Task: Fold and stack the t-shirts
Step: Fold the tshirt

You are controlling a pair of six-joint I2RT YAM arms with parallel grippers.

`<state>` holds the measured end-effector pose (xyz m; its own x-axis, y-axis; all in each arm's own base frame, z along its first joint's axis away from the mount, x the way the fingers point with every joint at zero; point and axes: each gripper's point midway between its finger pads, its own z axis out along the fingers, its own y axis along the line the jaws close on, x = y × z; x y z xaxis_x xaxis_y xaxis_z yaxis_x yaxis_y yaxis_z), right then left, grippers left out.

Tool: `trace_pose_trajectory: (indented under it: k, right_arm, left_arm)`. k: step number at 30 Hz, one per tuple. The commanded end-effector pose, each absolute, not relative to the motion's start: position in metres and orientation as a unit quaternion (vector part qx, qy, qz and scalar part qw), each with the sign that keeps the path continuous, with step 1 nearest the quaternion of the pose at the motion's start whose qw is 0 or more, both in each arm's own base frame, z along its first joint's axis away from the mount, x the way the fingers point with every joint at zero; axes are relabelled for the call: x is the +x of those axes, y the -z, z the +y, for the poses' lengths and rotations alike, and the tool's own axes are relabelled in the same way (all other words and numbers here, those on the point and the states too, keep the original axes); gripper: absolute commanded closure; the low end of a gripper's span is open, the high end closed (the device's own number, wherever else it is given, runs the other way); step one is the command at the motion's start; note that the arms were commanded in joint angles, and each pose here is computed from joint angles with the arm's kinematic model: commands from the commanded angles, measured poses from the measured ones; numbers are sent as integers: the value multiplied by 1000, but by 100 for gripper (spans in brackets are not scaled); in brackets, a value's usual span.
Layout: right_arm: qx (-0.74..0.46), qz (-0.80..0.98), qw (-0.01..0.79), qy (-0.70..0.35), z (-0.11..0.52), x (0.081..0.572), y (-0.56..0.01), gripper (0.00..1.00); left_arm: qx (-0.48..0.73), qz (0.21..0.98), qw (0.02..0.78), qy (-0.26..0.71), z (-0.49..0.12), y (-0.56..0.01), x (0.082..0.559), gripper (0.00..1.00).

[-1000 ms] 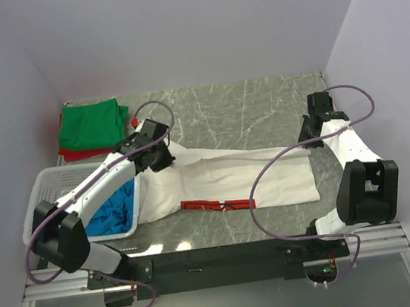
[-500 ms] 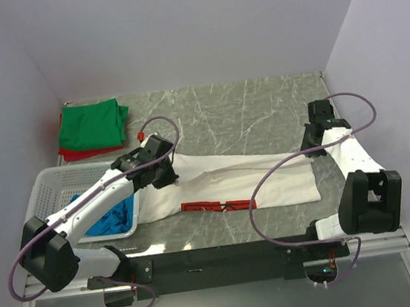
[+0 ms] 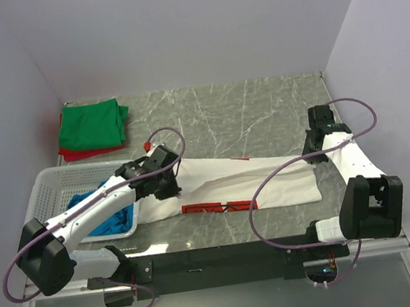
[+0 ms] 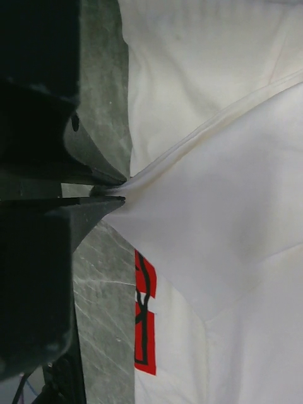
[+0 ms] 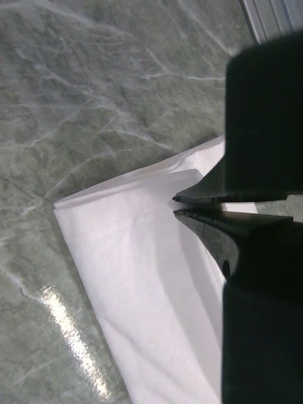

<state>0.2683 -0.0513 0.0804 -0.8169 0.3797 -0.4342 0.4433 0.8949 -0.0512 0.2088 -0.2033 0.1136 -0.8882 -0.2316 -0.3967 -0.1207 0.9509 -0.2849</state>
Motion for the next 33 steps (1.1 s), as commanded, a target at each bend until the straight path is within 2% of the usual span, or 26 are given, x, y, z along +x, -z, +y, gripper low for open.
trace_pose_trajectory:
  k: [1, 2, 3, 5, 6, 10, 14, 21, 28, 33]
  right_arm:
    - [213, 947, 217, 105, -61, 262, -88, 84]
    - [214, 945, 222, 108, -62, 261, -91, 77]
    - [217, 944, 225, 110, -63, 260, -93, 67]
    - [221, 938, 242, 117, -65, 260, -103, 61]
    - [223, 935, 250, 117, -66, 261, -107, 56]
    - [226, 925, 283, 115, -68, 270, -122, 50]
    - [225, 932, 268, 94, -61, 286, -113, 50]
    - [229, 945, 226, 52, -47, 303, -82, 51]
    - [232, 954, 187, 34, -37, 292, -62, 52]
    - [237, 956, 172, 21, -30, 282, -50, 53]
  left_arm:
    - [-83, 966, 205, 132, -205, -116, 195, 81]
    - [-81, 967, 203, 132, -205, -117, 193, 58]
    - [-81, 967, 202, 132, -205, -118, 191, 48]
    - [-78, 967, 203, 135, -204, -123, 185, 27]
    - [-80, 966, 205, 139, -203, -126, 185, 22]
    - [-82, 957, 233, 151, -206, -141, 195, 8]
    - [-78, 956, 236, 153, -223, -138, 216, 4]
    - [-51, 956, 241, 158, -264, -126, 271, 2]
    - [9, 943, 271, 192, -323, -152, 335, 4]
    - [34, 950, 249, 186, -343, -121, 350, 4]
